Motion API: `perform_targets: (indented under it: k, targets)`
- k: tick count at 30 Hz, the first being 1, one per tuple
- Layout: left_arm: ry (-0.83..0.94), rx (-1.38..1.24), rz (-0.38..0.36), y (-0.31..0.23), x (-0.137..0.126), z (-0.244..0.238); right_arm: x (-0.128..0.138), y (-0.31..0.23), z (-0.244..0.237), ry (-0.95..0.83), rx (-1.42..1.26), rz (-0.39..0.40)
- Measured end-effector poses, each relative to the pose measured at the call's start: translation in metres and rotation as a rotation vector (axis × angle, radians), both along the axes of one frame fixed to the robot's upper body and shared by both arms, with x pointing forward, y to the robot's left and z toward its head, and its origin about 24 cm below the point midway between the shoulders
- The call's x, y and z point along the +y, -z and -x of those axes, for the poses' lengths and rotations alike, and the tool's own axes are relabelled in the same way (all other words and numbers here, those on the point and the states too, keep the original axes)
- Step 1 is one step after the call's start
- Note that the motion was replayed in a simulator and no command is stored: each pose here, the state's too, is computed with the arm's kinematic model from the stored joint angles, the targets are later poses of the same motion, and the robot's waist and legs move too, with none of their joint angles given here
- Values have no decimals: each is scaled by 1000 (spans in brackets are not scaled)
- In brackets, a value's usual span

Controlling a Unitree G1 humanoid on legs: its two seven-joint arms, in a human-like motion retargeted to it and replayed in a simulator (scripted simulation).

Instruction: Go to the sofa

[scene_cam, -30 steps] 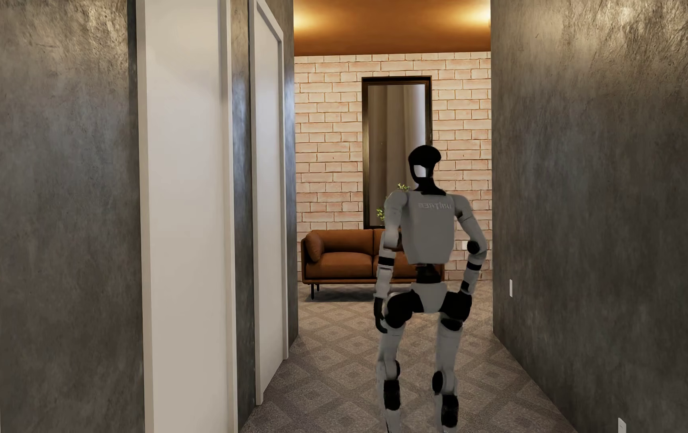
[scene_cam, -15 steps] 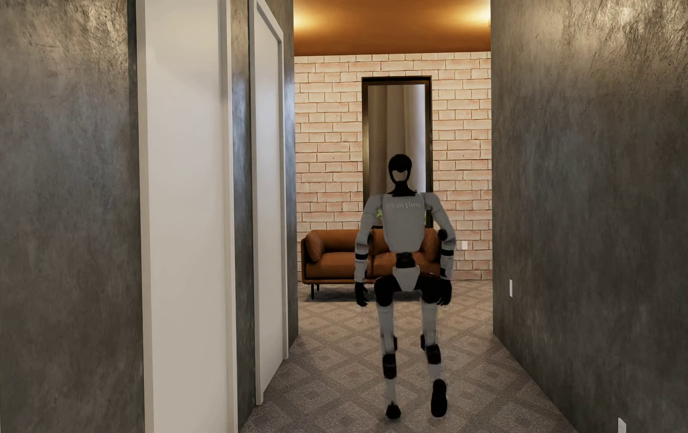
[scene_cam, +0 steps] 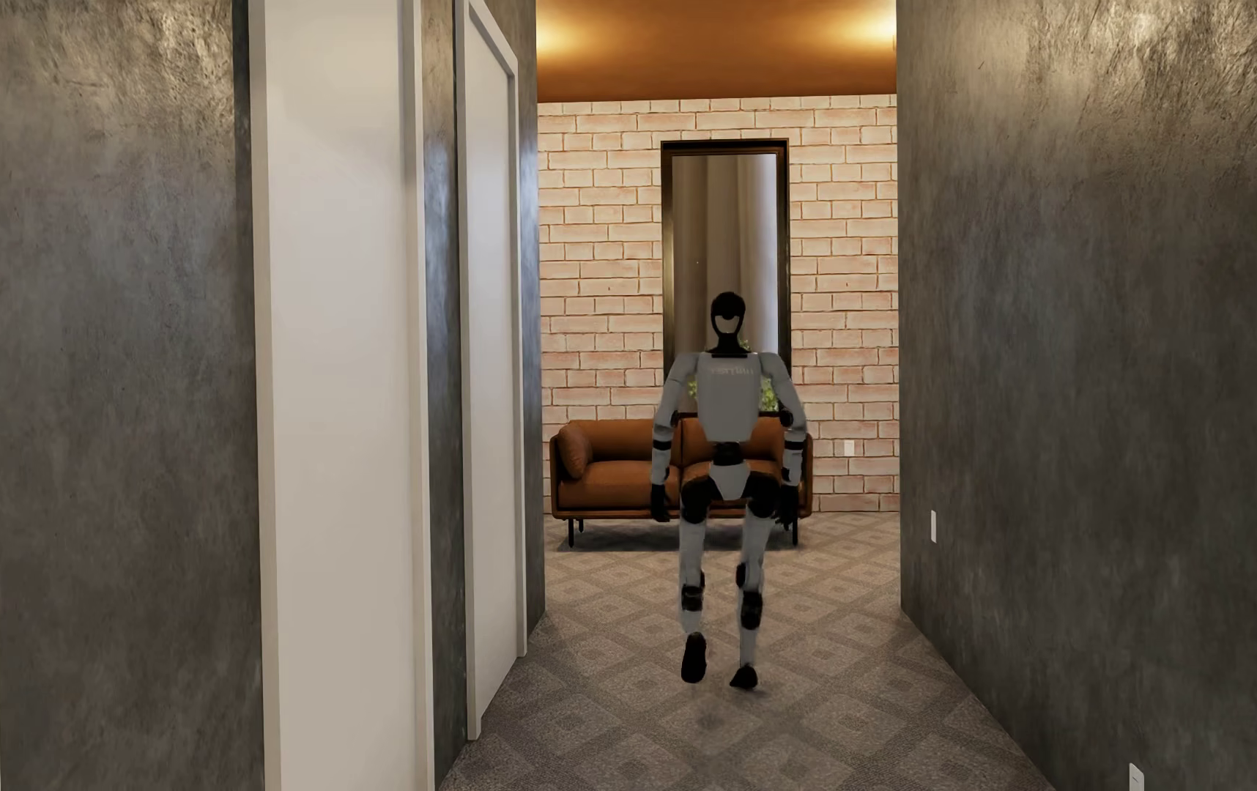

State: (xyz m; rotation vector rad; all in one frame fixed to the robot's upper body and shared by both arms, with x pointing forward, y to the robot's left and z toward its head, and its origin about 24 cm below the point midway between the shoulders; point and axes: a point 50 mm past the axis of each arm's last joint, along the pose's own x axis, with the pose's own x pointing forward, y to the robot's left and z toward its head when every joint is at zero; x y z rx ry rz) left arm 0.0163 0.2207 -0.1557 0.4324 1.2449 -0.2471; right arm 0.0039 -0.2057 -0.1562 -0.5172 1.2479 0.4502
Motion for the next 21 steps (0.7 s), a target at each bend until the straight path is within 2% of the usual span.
perform_targets:
  k: [3,5,8,10,12,14,15,18,21]
  targets:
    - [-4,266,-39,-1,7,88,-6,-31,-104,92,-364,-40]
    - [-47,360,-71,-10,16,124,-12,-68,-162,89,-598,-58]
    - [-110,446,-126,-22,31,156,-29,-101,-191,120,-759,-40]
    - [-111,483,-153,-25,38,162,-27,-83,-173,159,-680,-40]
    - [-80,427,-134,-15,34,138,-12,-48,-133,122,-483,-46]
    - [-67,236,-62,-3,16,82,1,-15,-83,53,-253,-30]
    - [-77,107,-22,-1,7,46,0,-6,-52,80,-159,-17]
    - [-40,-299,67,-28,-9,-65,2,6,44,-39,156,22]
    - [-17,-623,76,-77,-3,-144,1,-4,103,-79,320,28]
